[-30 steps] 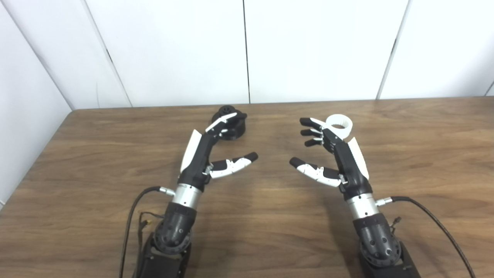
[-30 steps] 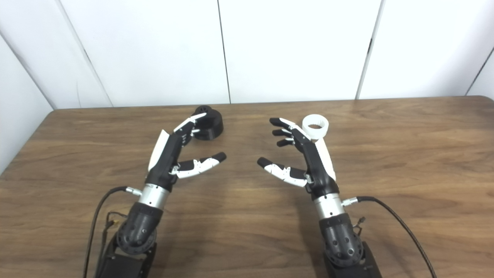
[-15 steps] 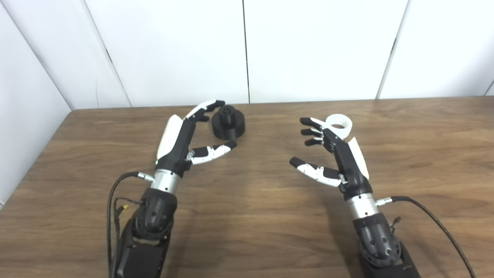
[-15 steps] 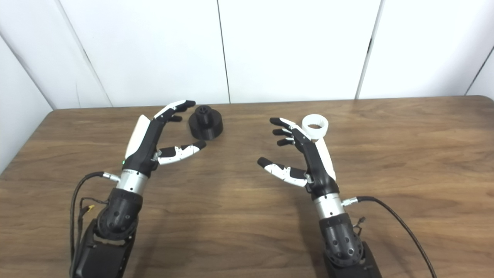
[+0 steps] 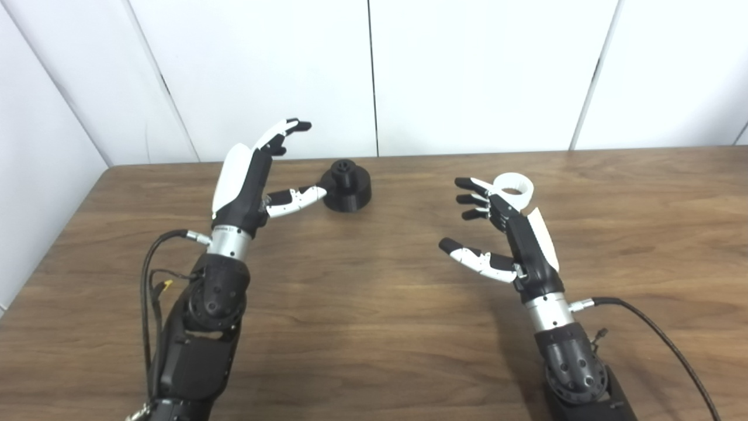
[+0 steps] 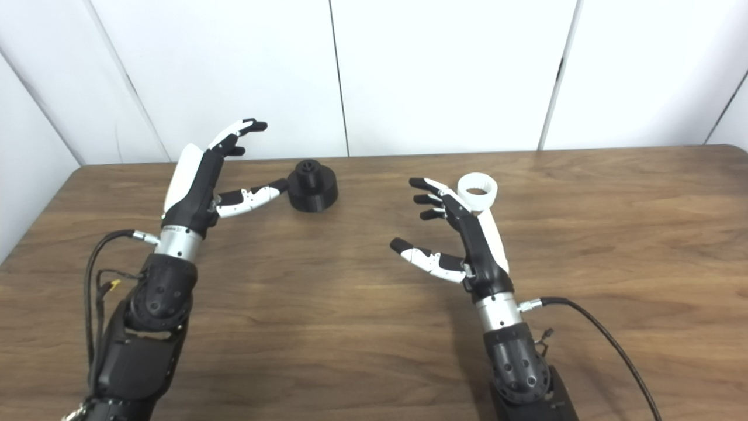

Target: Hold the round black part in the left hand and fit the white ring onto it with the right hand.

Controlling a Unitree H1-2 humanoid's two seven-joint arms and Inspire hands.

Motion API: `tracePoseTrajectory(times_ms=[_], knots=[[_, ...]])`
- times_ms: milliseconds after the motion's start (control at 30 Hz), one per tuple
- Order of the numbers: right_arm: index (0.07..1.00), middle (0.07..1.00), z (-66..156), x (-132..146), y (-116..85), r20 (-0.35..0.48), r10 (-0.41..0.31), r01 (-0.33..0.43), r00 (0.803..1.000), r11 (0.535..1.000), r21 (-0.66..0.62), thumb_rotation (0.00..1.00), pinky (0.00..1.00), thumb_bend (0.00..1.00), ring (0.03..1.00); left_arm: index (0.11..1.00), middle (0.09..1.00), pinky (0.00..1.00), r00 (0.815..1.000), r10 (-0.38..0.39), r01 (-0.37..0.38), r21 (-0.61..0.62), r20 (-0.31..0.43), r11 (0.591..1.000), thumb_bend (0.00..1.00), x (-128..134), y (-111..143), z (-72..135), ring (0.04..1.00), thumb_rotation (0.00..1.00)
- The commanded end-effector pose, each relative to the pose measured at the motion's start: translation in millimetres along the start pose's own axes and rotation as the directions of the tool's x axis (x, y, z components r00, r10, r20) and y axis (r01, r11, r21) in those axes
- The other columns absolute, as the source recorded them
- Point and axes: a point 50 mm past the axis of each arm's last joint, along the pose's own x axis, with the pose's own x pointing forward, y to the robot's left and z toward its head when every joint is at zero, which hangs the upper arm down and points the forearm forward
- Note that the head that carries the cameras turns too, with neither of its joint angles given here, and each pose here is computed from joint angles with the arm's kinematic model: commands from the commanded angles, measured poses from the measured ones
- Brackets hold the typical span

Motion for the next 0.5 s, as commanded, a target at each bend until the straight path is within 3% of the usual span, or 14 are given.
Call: tracePoseTrajectory(times_ms=[0, 100, 467], knots=[[0.797, 0.833, -19.0, -29.4, 8.8, -0.071, 0.024, -0.023, 0.997, 1.0, 0.011, 0.27, 0.66, 0.62, 0.76, 0.827, 0.959, 0.86, 0.996, 0.073, -0.076, 0.062, 0.046, 0.995, 0.75, 27.3, 22.4, 11.5, 0.975, 0.42], [0.802, 0.835, -18.9, -29.6, 8.3, -0.07, 0.027, -0.027, 0.997, 1.0, 0.006, 0.28, 0.65, 0.62, 0.757, 0.832, 0.987, 0.92, 0.998, 0.061, -0.062, 0.076, 0.015, 0.995, 0.75, 35.9, 21.4, 6.3, 0.997, 0.43], [0.799, 0.838, -17.9, -28.5, 6.6, -0.066, 0.023, -0.023, 0.998, 1.0, 0.007, 0.25, 0.64, 0.59, 0.742, 0.83, 1.0, 0.94, 0.998, 0.018, -0.011, 0.128, -0.056, 0.992, 0.85, 60.2, 8.8, -9.7, 1.0, 0.48]])
